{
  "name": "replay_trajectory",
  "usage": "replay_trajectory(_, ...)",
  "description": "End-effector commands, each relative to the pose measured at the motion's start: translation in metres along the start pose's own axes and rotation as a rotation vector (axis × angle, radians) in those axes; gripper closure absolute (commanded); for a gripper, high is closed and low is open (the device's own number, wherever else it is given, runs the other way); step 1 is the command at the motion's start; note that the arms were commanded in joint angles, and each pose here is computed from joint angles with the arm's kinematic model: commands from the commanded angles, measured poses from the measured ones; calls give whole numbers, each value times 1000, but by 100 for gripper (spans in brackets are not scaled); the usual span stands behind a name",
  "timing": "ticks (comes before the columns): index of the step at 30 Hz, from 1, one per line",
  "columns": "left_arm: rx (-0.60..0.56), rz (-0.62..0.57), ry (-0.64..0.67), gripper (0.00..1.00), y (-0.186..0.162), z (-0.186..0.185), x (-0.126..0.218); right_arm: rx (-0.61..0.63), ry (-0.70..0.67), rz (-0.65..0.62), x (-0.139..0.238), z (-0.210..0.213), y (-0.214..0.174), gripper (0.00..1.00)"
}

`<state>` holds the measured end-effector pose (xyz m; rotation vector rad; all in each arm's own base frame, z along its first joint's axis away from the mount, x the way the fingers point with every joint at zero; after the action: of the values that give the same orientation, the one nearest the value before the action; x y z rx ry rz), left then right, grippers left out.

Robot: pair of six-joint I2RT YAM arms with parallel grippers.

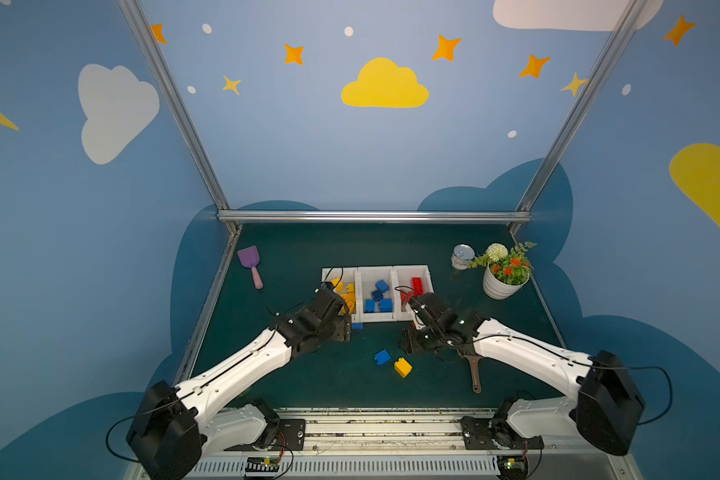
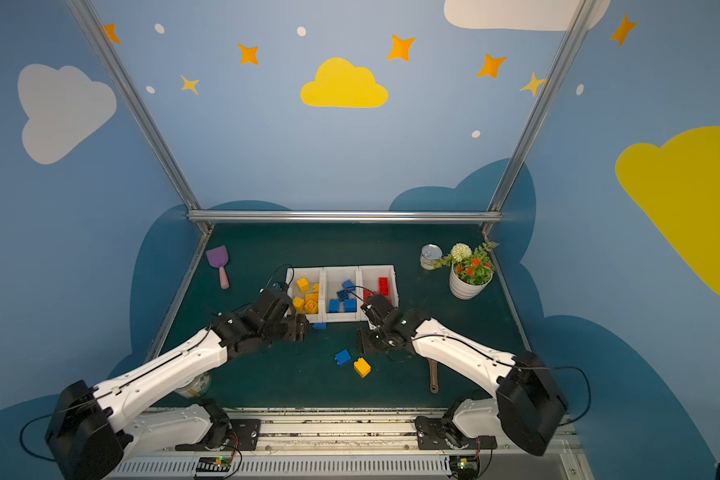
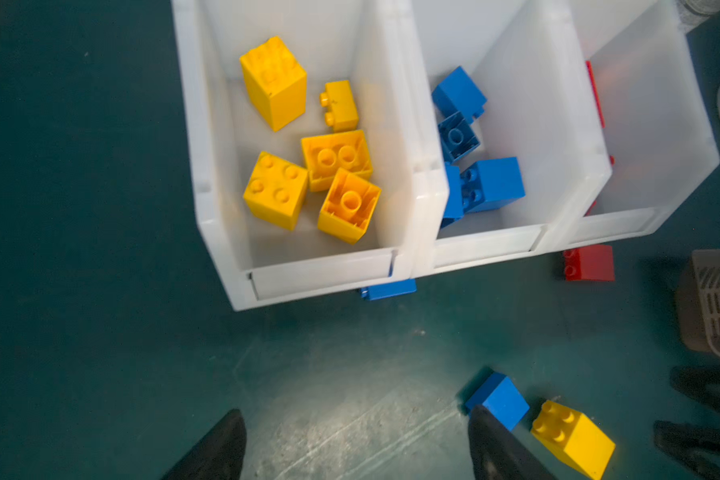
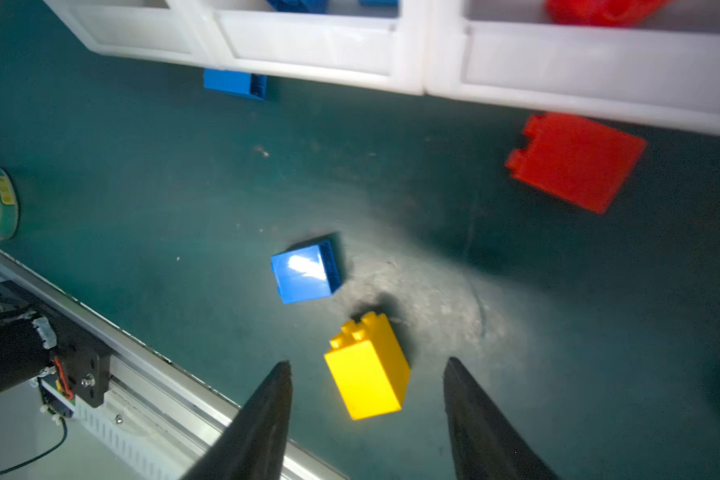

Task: Sort the legos into containers by color
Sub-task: 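Lower the right gripper onto the blue brick beside the yellow one and grasp it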

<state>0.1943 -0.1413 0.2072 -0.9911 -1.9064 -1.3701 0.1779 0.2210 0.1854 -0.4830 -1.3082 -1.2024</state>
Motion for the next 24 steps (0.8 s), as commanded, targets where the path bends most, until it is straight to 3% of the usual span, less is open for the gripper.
replay_trajectory(1, 82, -83, 8, 15, -2, 13, 12, 44, -59, 133, -10, 15, 9, 40)
replay_trajectory(5, 119, -122, 7, 14, -11, 29, 23, 128, -107, 207, -33, 36, 20, 39)
replay_trajectory(10, 160, -129, 20, 14, -23, 44, 28, 141, -84, 266, -58, 45, 24, 39)
replay_trajectory(18, 194, -146, 28, 13, -31, 57, 30, 198, -166, 361, -78, 51, 19, 38)
replay_trajectory(24, 194, -139, 25, 12, -30, 57, 28, 209, -151, 383, -89, 59, 20, 39)
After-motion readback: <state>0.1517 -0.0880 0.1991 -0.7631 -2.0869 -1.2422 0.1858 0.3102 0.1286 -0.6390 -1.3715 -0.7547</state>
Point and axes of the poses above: each gripper's point midway between its finger pads, its own x axis back along the fingers, its own z axis along the line the jaws close on, y = z × x, the point moved 10 cm from there along x, back along the fingers, and after that the axes turned 9 degrees about x, right-handed, at the moved point
